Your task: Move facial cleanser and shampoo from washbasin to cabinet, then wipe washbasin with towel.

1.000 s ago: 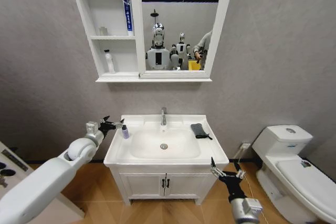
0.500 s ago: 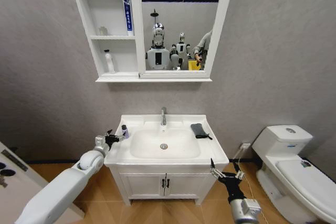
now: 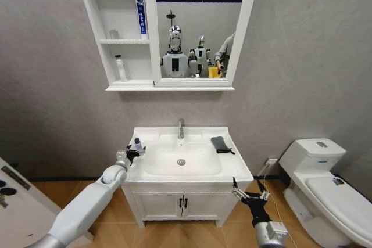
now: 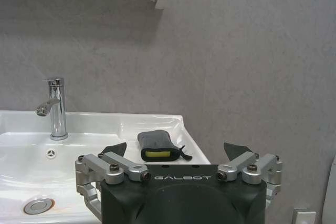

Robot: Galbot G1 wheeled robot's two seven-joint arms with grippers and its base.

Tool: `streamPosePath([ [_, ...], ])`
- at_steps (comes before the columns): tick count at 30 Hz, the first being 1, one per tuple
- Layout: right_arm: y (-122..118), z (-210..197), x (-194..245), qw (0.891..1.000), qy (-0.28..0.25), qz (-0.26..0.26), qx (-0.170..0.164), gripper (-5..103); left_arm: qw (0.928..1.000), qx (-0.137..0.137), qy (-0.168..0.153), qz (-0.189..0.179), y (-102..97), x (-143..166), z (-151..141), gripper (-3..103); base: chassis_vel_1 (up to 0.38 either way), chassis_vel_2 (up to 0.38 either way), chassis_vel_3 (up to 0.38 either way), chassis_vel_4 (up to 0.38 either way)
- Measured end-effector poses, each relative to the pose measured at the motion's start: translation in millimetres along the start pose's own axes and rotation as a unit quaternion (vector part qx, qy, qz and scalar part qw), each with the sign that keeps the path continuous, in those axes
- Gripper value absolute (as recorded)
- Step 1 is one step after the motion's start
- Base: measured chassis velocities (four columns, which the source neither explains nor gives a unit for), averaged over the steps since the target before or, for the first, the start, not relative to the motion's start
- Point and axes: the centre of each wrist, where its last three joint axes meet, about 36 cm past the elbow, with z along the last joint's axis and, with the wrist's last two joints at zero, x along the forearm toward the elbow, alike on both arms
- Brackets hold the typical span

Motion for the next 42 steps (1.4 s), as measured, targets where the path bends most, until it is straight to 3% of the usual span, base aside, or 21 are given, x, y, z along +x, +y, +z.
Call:
streamPosePath([
  [6,0,0,0,1.0,0.0,0.001,0.0,100,1.0,-0.001,0.004,-0.008,-0.8,-13,6,101,0.0,0.0,0.0,0.0],
  [9,-2,0,-1,1.0,0.0,0.001,0.0,100,0.9999,-0.001,0.003,-0.011,-1.0,-21,10,92,0.0,0.0,0.0,0.0],
  [12,-2,-1,0,1.0,0.0,0.002,0.0,100,0.9999,0.001,0.002,-0.012,0.0,-25,13,76,0.0,0.0,0.0,0.0],
  [14,-2,-1,0,1.0,0.0,0.002,0.0,100,0.9999,0.0,0.002,-0.012,0.2,-25,14,76,0.0,0.0,0.0,0.0],
  [16,-2,-1,0,1.0,0.0,0.001,0.0,100,0.9999,0.0,0.0,-0.011,0.7,-26,15,66,0.0,0.0,0.0,0.0],
  [17,-2,-1,0,1.0,0.0,0.001,0.0,100,0.9999,0.0,0.0,-0.011,0.7,-26,15,66,0.0,0.0,0.0,0.0],
  [22,-2,-2,0,1.0,-0.001,0.001,0.0,100,1.0,-0.002,-0.006,-0.005,1.8,-23,12,43,0.0,0.0,0.0,0.0],
  [31,-1,-6,0,1.0,-0.005,-0.001,-0.002,100,0.9996,-0.012,-0.025,0.005,5.6,-14,-1,43,0.0,0.0,0.0,0.0],
  [34,-1,-8,1,1.0,-0.007,-0.001,-0.001,100,0.9989,-0.032,-0.033,-0.007,9.9,-4,-19,43,0.0,0.0,0.0,0.0],
  [37,-2,-10,1,1.0,-0.01,-0.001,-0.001,100,0.9963,-0.063,-0.053,-0.025,26.9,29,-82,43,0.0,0.0,0.0,0.0],
  [38,-2,-10,1,1.0,-0.01,-0.001,-0.001,100,0.9963,-0.063,-0.053,-0.025,26.9,29,-82,43,0.0,0.0,0.0,0.0],
  [42,-2,-14,0,1.0,-0.014,-0.005,-0.001,100,0.9956,-0.072,-0.06,-0.011,22.6,82,-171,43,0.0,0.0,0.0,0.0],
])
